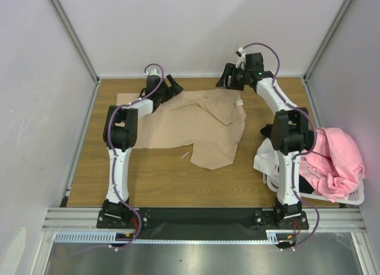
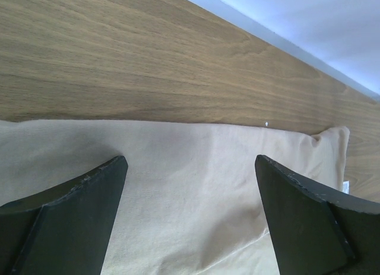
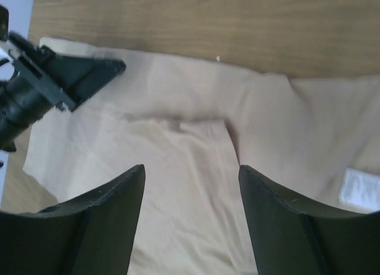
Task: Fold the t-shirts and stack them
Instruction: Fold the tshirt
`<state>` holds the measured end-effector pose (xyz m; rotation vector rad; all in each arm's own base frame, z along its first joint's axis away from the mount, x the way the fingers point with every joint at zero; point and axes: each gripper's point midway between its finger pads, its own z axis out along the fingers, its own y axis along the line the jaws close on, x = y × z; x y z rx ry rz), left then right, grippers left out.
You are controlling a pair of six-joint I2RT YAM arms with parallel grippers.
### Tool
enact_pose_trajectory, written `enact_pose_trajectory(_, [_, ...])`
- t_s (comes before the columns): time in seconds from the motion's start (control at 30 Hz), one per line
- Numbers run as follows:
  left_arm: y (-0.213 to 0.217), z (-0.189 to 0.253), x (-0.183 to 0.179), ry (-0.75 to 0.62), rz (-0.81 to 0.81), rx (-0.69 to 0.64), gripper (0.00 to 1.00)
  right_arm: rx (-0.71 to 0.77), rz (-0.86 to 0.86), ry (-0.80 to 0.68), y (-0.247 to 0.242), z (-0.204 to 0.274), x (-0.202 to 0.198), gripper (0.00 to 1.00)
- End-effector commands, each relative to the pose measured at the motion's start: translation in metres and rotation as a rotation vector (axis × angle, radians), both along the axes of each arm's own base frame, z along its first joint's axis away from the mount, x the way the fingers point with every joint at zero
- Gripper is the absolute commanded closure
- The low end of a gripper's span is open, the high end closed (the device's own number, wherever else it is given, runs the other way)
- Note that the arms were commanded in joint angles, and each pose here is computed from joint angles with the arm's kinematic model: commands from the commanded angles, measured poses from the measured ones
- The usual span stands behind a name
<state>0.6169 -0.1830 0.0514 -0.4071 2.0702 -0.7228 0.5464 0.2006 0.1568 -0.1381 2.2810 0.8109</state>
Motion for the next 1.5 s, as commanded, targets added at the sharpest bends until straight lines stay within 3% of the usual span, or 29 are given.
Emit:
enact_pose_trajectory(0.0, [0.003, 0.009, -0.013, 0.01, -0.049, 0.037, 0.04, 0.036, -0.008, -0.016, 0.036, -0.006, 0.026, 0.29])
enact_pose_trajectory(0.13, [0.001, 0.011, -0.016, 0.006, -0.076, 0.043, 0.04, 0.03, 0.052, 0.025, 0.049, -0.05, 0.032, 0.21])
enact_pose_trajectory(0.3, [0.0, 0.015, -0.017, -0.007, -0.097, 0.053, 0.04, 0.045, 0.103, 0.021, 0.056, -0.063, 0.03, 0.16])
enact_pose_trajectory(0.67, [0.007, 0.012, -0.019, 0.003, -0.095, 0.056, 0.04, 0.053, 0.127, 0.04, 0.068, -0.083, 0.024, 0.2])
enact_pose_trajectory(0.77, [0.007, 0.011, -0.019, 0.005, -0.095, 0.057, 0.04, 0.059, 0.14, 0.042, 0.072, -0.088, 0.023, 0.25])
enact_pose_trajectory(1.0, [0.008, 0.011, -0.019, 0.006, -0.093, 0.057, 0.04, 0.06, 0.156, 0.059, 0.076, -0.095, 0.019, 0.48])
enact_pose_trajectory(1.07, [0.008, 0.009, -0.019, 0.012, -0.092, 0.055, 0.04, 0.055, 0.164, 0.066, 0.077, -0.097, 0.017, 0.58])
enact_pose_trajectory(1.2, [0.008, 0.01, -0.018, 0.01, -0.09, 0.051, 0.04, 0.044, 0.193, 0.079, 0.079, -0.09, 0.006, 0.91])
enact_pose_trajectory(1.23, [0.008, 0.01, -0.018, 0.009, -0.09, 0.055, 0.04, 0.035, 0.205, 0.087, 0.08, -0.091, 0.0, 0.95])
enact_pose_trajectory(1.3, [0.009, 0.011, -0.016, 0.006, -0.089, 0.054, 0.04, 0.048, 0.23, 0.075, 0.081, -0.075, -0.008, 0.98])
enact_pose_trajectory(1.47, [0.009, 0.012, -0.012, -0.001, -0.088, 0.055, 0.04, 0.018, 0.327, 0.081, 0.084, -0.071, -0.041, 0.94])
